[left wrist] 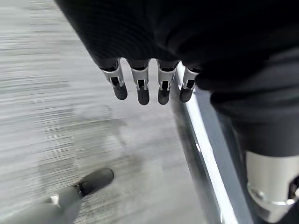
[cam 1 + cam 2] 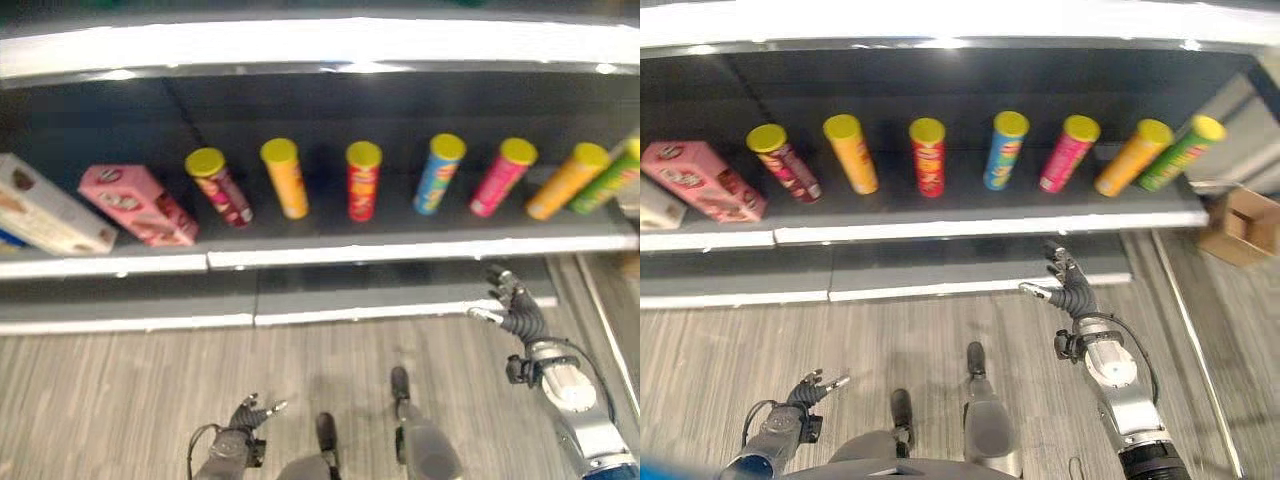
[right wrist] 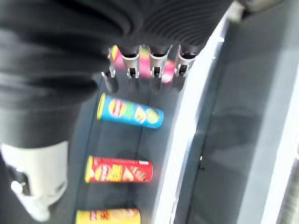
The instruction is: Put the goods on the table back onto the shelves and tidy them up.
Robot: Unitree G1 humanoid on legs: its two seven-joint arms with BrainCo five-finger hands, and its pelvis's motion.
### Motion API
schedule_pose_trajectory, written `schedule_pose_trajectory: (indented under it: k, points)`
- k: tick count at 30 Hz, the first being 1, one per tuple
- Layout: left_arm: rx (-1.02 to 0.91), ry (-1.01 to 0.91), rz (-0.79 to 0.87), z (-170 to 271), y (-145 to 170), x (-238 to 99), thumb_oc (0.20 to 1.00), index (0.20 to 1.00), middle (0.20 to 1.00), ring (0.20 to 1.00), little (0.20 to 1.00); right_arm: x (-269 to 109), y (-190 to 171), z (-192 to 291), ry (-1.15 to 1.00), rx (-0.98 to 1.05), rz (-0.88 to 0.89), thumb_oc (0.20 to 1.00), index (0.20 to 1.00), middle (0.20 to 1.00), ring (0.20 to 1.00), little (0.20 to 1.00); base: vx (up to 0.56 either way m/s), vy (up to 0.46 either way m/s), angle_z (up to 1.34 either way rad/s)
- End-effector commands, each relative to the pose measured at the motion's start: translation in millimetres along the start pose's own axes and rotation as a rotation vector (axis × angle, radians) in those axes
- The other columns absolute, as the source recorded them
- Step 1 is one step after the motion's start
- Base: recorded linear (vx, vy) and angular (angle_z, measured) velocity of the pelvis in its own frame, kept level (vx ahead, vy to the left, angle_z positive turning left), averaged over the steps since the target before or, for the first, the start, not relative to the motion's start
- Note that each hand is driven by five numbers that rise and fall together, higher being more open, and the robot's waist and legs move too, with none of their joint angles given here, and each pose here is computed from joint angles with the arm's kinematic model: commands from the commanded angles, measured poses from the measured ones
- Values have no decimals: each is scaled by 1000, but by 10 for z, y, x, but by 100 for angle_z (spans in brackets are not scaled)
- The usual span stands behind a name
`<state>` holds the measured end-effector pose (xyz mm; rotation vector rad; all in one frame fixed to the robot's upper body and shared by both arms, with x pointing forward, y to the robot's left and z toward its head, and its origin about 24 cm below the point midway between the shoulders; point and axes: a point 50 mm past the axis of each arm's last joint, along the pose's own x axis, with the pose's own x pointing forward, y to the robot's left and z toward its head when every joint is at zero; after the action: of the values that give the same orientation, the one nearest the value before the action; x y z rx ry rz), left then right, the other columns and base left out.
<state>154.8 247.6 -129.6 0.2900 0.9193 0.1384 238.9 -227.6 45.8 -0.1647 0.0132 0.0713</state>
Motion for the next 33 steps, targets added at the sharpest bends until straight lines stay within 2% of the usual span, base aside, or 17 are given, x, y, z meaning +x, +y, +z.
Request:
schedule_pose_trajectory:
  k: [1, 9, 13, 17, 20, 27, 33]
  points:
    - [45, -10, 40, 44, 252, 15, 1000, 1000, 1000, 1000, 1000, 91, -158, 390, -185, -41, 10, 1000, 1000, 1000, 1000, 1000, -90, -15, -94]
    - [21, -11, 42, 14, 279, 0, 1000, 1000, 1000, 1000, 1000, 29, -389, 564, -244, -116, -85, 1000, 1000, 1000, 1000, 1000, -27, -170, -76]
    - [-41, -20, 71, -28, 361, -34, 1000, 1000, 1000, 1000, 1000, -44, -677, 737, -290, -206, -234, 1000, 1000, 1000, 1000, 1000, -21, -483, -111]
    - [-101, 8, 83, -137, 329, -62, 1000, 1000, 1000, 1000, 1000, -137, -841, 813, -312, -258, -337, 1000, 1000, 1000, 1000, 1000, -3, -406, -82]
    - [-192, 7, 73, -183, 192, -87, 1000, 1000, 1000, 1000, 1000, -233, -1019, 905, -346, -325, -484, 1000, 1000, 1000, 1000, 1000, 34, -369, -62]
    - [-271, 27, 60, -219, -15, -99, 1000, 1000, 1000, 1000, 1000, -228, -1029, 948, -393, -326, -642, 1000, 1000, 1000, 1000, 1000, -9, -211, -24]
    - [-228, 87, 41, -366, -101, -134, 1000, 1000, 1000, 1000, 1000, -207, -1059, 764, -288, -350, -700, 1000, 1000, 1000, 1000, 1000, 199, -41, -48]
